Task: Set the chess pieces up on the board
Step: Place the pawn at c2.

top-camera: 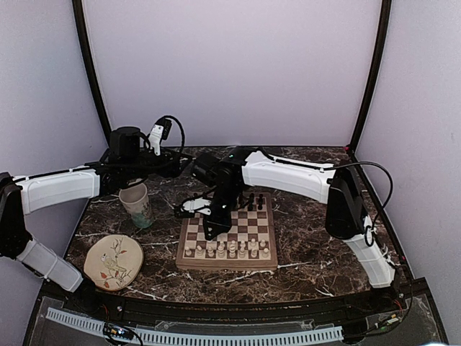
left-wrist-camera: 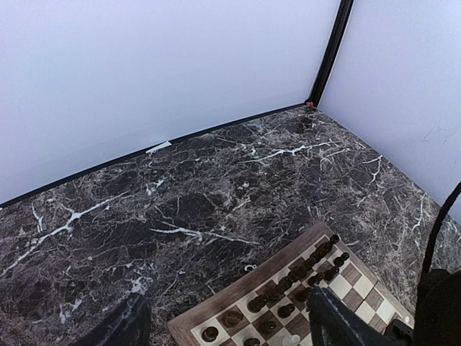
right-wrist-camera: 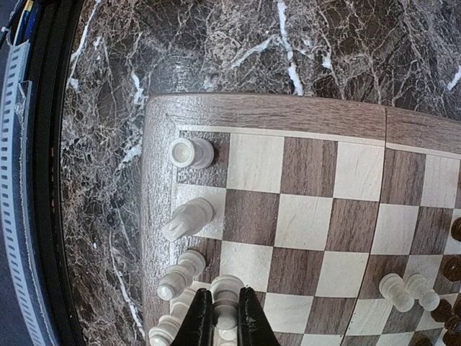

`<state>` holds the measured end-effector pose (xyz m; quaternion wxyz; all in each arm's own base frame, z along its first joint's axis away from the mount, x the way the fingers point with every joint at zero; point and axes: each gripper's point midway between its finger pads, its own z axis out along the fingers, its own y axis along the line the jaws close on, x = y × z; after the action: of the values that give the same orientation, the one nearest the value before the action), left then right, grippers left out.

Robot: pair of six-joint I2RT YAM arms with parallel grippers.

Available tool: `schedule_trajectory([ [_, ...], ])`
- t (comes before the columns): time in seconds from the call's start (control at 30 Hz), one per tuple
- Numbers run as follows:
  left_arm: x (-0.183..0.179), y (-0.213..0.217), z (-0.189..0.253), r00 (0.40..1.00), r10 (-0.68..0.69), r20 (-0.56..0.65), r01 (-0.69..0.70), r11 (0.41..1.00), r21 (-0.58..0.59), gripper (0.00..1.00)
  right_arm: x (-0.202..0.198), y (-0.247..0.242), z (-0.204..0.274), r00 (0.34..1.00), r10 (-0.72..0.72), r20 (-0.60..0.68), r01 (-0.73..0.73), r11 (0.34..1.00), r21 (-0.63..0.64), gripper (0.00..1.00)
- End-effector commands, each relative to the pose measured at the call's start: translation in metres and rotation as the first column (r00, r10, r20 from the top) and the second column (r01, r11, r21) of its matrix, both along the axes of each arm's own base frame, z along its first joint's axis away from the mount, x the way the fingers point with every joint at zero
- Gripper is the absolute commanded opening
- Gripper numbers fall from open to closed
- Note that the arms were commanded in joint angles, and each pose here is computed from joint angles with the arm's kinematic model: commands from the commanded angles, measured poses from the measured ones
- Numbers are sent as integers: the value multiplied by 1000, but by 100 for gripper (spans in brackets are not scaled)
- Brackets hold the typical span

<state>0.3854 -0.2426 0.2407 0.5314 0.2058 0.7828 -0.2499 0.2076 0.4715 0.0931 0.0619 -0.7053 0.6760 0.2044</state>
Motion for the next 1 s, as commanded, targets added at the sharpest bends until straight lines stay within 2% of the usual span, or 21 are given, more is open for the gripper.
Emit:
schedule_trajectory([
  [0.0, 1, 2, 20, 999, 4, 45, -3, 1000, -14, 77, -7, -2, -15, 999, 19, -38, -20, 999, -27, 8],
  [0.47, 0, 3, 21, 999, 7, 51, -6, 1000, -10, 77, -2, -4, -35, 1000, 14, -27, -16, 997, -72, 10],
  [0.97, 0, 2, 22, 999, 4, 50, -4, 1000, -14, 77, 2, -1, -37, 1000, 1, -10, -2, 998, -69, 18],
])
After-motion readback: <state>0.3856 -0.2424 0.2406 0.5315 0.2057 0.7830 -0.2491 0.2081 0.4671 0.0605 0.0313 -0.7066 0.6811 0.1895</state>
